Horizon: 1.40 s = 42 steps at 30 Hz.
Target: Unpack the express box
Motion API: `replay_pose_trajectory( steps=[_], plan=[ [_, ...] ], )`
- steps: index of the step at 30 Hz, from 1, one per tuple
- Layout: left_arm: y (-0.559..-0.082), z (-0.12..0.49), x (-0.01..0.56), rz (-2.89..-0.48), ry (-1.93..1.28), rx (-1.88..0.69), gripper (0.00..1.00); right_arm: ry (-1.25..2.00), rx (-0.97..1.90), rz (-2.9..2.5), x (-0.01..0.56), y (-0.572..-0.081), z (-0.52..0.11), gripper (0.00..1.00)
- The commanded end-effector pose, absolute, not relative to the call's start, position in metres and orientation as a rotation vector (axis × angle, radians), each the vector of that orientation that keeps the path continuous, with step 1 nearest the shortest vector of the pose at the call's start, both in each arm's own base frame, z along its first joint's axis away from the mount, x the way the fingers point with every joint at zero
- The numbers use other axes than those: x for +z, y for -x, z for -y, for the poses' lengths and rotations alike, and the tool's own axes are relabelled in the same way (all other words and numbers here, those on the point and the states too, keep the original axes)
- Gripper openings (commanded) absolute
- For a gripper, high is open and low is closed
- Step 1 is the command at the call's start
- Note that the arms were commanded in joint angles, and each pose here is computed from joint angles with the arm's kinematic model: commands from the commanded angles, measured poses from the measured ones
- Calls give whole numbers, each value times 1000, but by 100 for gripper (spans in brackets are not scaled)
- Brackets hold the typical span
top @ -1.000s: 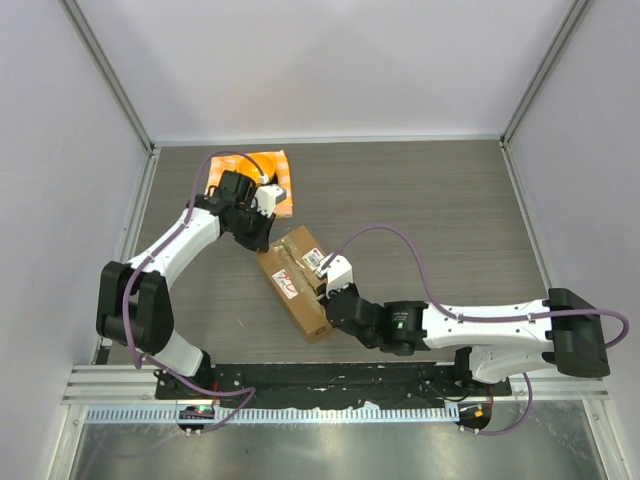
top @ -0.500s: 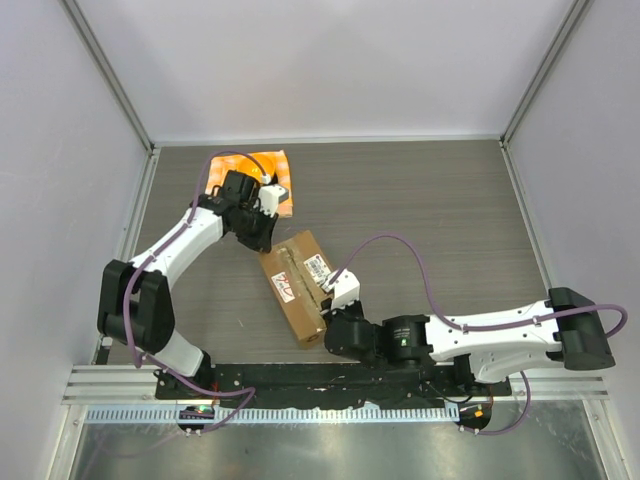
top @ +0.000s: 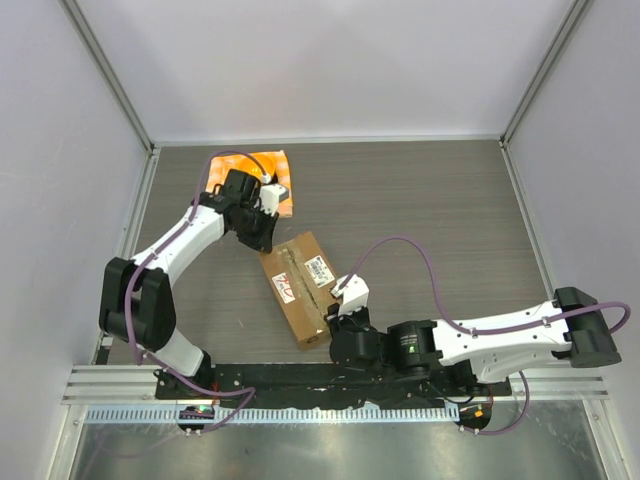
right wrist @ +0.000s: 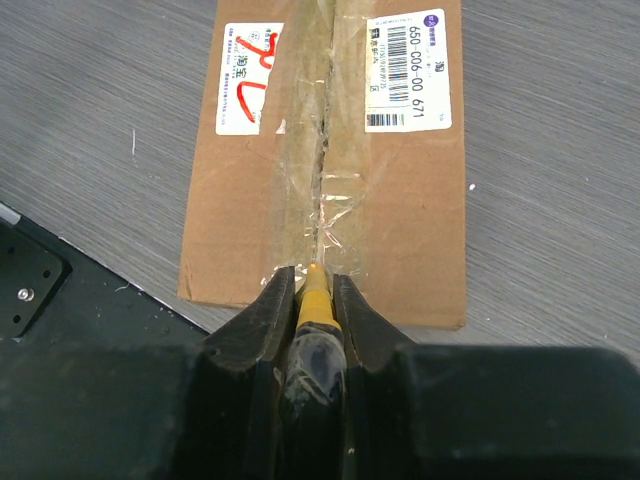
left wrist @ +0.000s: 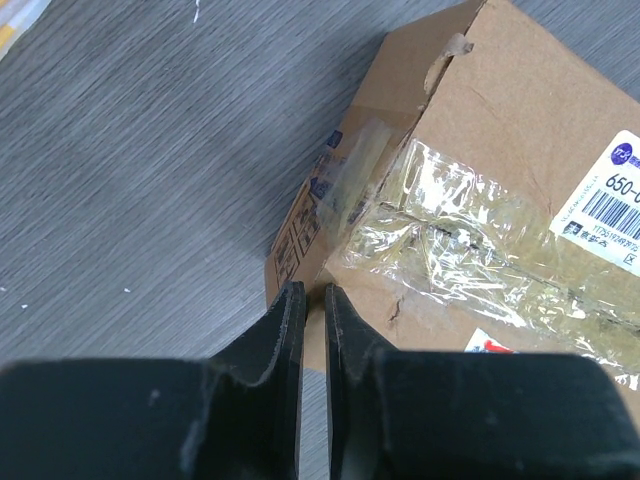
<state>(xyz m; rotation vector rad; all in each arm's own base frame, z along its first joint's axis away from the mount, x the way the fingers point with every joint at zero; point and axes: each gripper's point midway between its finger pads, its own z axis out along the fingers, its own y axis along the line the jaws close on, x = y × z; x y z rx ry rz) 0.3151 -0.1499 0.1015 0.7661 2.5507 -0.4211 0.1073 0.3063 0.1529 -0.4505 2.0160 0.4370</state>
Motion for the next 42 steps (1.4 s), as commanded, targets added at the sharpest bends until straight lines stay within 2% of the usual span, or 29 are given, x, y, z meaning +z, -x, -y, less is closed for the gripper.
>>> replay_pose_trajectory(
  steps=[1,21,32,36,42],
  plan=[
    [-351,73,64,-2629,-671,61,0,638,440,-2146,122,-71,-281,1],
    [-349,49,63,-2656,-594,84,0,616,501,-2166,116,-65,-251,1],
    [-348,42,67,-2670,-560,81,0,516,568,-2129,135,-71,-235,1],
    [-345,50,83,-2659,-527,18,0,456,579,-2066,154,-81,-238,1],
    [-350,80,142,-2546,-526,-118,0,369,598,-1948,203,-97,-241,1]
  ],
)
